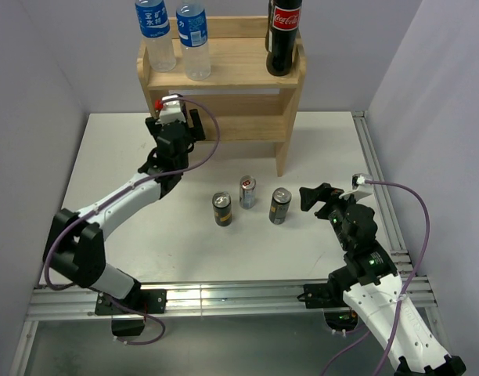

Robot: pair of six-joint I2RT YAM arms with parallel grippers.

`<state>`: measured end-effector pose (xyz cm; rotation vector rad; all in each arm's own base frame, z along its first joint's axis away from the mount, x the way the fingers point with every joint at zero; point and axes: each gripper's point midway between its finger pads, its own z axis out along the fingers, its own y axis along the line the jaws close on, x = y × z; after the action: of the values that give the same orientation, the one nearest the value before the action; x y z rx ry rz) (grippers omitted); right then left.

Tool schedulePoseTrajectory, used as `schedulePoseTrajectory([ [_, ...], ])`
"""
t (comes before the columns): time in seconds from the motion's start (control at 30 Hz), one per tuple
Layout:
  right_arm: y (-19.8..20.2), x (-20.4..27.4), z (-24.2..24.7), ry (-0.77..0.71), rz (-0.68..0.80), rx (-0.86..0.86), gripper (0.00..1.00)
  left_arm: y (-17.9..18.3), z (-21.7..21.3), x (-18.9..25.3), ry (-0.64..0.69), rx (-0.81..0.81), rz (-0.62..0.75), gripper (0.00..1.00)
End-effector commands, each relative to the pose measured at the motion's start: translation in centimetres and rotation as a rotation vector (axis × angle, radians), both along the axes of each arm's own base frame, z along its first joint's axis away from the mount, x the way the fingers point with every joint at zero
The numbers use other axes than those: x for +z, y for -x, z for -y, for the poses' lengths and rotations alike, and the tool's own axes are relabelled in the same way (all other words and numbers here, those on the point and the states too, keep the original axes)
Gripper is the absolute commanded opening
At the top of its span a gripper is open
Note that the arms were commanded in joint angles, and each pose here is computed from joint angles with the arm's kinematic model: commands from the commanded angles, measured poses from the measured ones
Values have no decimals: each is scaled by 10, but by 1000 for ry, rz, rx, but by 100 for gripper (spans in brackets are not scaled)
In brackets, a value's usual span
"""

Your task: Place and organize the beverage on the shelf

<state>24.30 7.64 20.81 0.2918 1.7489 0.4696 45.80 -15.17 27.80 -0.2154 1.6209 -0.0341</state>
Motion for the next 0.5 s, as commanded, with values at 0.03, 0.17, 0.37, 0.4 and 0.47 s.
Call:
schedulePoseTrajectory([
  [0.03,-1,15,0,-6,44,-2,100,30,-13,33,68,37,64,99],
  [0.17,0,17,0,-11,52,0,100,53,-4,25,91,4,26,99],
  [0.37,0,18,-1,-15,58,3,100,113,33,-4,118,-90,-50,99],
  [0.4,0,17,-1,-17,58,4,100,126,45,-10,131,-129,-64,99],
  [0.47,0,17,-2,-21,58,5,100,145,50,-32,169,-156,-106,99],
])
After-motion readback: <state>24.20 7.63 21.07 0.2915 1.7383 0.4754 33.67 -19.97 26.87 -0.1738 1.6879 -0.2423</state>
